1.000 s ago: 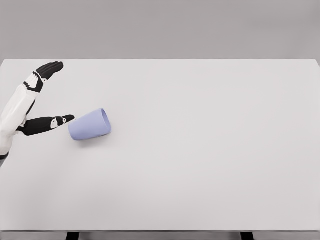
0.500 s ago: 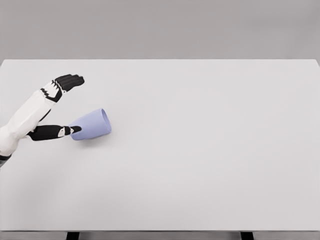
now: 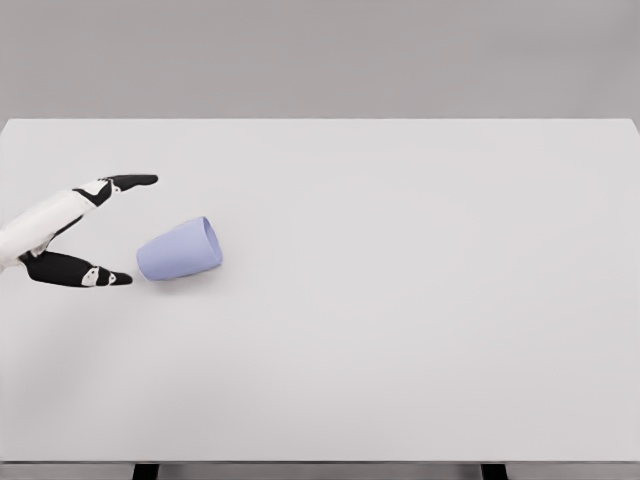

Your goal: Flip the cup with left arm and place it on the table

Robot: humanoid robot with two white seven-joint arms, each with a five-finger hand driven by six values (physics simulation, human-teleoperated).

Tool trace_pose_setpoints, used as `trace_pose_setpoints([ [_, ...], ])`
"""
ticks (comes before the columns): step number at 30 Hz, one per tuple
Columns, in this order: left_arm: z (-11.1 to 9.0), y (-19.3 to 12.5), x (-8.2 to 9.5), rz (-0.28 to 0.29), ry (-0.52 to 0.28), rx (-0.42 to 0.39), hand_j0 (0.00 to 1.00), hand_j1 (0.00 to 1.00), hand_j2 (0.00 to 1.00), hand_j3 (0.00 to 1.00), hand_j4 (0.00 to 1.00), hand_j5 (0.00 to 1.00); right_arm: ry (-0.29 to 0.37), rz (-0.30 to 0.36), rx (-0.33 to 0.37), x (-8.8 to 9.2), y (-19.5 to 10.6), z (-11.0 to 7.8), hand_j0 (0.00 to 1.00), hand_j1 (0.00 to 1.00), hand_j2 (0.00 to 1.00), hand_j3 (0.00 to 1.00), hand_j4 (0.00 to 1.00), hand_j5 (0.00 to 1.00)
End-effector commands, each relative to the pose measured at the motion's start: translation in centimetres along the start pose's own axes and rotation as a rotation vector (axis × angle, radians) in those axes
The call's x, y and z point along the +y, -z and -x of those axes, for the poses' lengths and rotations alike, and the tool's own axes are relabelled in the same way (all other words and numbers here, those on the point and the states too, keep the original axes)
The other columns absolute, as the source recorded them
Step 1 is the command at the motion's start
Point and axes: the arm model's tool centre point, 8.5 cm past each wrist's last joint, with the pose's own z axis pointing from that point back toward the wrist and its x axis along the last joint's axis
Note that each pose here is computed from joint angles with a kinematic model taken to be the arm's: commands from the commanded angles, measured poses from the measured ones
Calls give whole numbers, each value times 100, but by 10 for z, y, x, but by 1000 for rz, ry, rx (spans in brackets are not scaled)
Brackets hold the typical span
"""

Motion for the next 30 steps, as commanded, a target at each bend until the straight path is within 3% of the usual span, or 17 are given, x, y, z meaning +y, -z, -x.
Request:
trace_pose_setpoints([
  [1,7,-1,-5,-3,-74,52,100,100,100,100,100,100,0,0,2,0,0,1,100,100,100,100,100,100],
  [6,12,21,-25,-69,-200,78,100,100,100,100,100,100,0,0,0,0,0,0,100,100,100,100,100,100],
  [10,11,41,-29,-81,-234,88,100,100,100,100,100,100,0,0,2,0,0,1,100,100,100,100,100,100],
  [25,27,46,-49,-14,-276,256,100,100,100,100,100,100,0,0,0,0,0,0,100,100,100,100,100,100],
  [30,25,55,-53,17,-272,269,100,100,100,100,100,100,0,0,0,0,0,0,100,100,100,100,100,100],
])
